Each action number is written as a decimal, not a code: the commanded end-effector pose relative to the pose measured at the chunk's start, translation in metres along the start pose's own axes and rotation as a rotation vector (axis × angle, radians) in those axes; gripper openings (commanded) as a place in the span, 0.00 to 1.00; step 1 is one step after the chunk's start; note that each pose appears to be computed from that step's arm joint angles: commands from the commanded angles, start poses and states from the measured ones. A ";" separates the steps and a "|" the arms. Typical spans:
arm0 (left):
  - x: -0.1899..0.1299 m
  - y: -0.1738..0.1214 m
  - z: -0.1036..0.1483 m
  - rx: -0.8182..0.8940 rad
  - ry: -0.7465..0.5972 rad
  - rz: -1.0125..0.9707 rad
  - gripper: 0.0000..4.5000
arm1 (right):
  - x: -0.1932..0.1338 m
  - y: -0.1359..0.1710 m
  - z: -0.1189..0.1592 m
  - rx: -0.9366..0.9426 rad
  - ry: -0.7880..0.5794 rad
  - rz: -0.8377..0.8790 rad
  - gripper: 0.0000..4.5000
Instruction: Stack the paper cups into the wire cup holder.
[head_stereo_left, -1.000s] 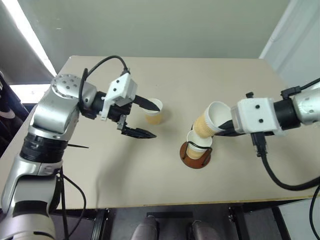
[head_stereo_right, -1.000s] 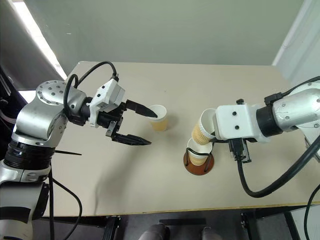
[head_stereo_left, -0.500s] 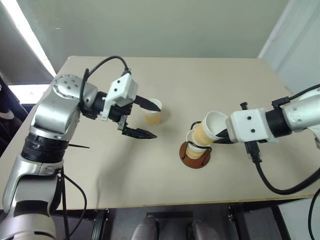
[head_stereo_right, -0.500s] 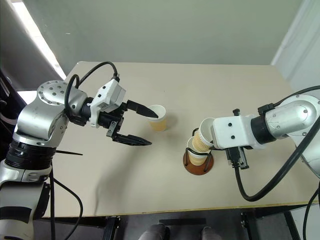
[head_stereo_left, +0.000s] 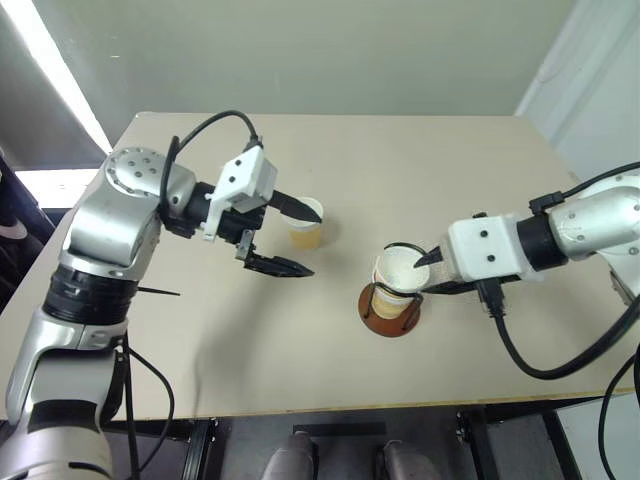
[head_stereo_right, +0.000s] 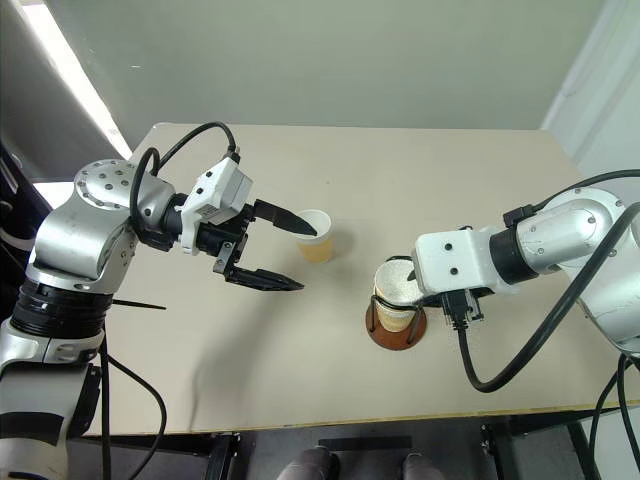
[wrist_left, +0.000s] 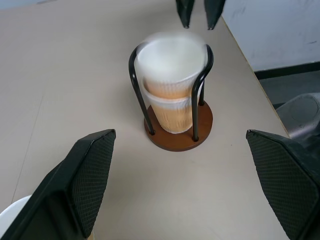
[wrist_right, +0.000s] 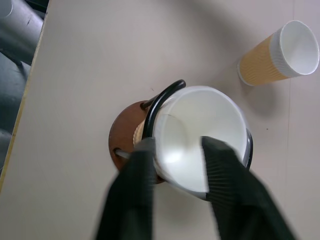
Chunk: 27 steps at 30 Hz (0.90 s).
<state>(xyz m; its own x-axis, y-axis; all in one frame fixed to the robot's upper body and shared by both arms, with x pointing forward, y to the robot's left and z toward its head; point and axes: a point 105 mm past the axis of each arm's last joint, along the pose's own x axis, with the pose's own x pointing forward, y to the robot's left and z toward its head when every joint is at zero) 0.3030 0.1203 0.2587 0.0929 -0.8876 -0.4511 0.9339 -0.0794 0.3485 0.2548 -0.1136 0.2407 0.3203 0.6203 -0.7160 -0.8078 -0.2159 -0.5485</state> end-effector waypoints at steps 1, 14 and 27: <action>-0.002 0.000 0.012 0.054 -0.007 0.000 1.00 | -0.006 -0.002 0.004 -0.039 0.016 -0.025 0.61; -0.004 0.026 -0.007 0.139 0.131 0.153 1.00 | -0.039 -0.045 0.038 0.127 -0.267 -0.263 0.99; 0.009 0.063 -0.022 0.373 0.372 0.308 1.00 | -0.057 -0.036 0.046 0.277 -0.384 -0.281 0.99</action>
<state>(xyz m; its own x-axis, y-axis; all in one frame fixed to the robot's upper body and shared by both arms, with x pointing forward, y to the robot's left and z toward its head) 0.3714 0.1234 0.2456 0.5007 -0.6751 -0.5418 0.7117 -0.0351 0.7016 0.2483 -0.1028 0.3103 0.3558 0.8658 -0.3519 -0.8598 0.1557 -0.4863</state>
